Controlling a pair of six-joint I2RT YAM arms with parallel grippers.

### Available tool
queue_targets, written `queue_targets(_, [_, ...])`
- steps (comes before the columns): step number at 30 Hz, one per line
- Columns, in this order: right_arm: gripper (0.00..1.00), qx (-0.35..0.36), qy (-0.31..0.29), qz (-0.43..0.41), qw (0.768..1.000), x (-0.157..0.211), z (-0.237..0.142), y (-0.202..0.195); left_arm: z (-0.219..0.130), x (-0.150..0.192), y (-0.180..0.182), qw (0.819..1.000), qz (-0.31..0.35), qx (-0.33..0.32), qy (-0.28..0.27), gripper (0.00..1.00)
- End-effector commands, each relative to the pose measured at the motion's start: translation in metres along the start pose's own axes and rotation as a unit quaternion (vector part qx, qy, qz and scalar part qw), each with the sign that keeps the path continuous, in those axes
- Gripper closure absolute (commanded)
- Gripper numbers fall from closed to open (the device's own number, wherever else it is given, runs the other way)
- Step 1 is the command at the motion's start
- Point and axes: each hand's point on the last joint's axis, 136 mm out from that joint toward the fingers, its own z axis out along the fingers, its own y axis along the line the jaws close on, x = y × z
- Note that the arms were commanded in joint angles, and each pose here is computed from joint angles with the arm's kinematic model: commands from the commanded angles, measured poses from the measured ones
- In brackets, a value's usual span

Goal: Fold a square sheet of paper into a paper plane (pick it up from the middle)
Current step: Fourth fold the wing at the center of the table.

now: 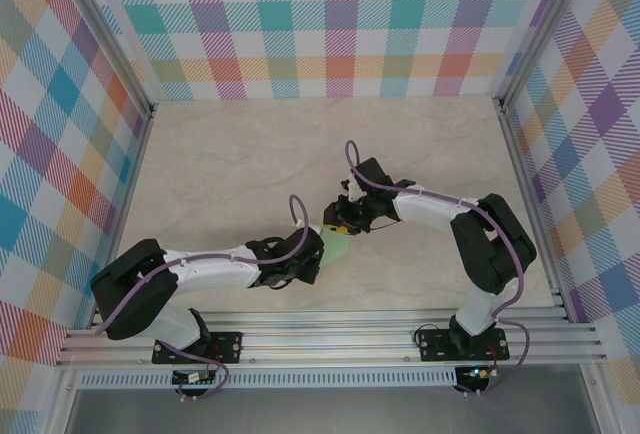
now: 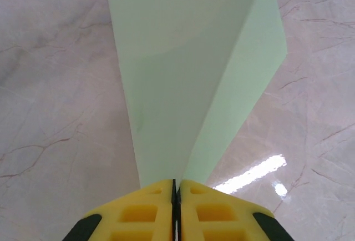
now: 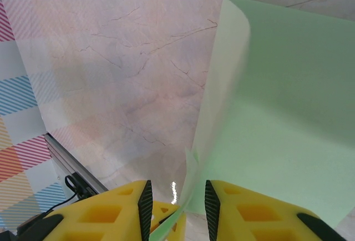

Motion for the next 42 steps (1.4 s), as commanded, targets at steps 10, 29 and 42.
queue_targets(10, [0.6, 0.02, -0.051, -0.055, 0.997, 0.008, -0.038, 0.005, 0.002, -0.005, -0.007, 0.982, -0.091, 0.166, 0.005, 0.91])
queue_targets(29, [0.83, -0.063, 0.031, -0.059, 0.996, 0.031, 0.023, 0.033, 0.005, -0.007, -0.003, 0.971, -0.116, 0.21, 0.022, 0.9])
queue_targets(42, [0.81, -0.022, 0.012, -0.037, 0.999, 0.018, 0.036, 0.016, 0.009, -0.008, -0.004, 0.97, -0.118, 0.212, 0.028, 0.9])
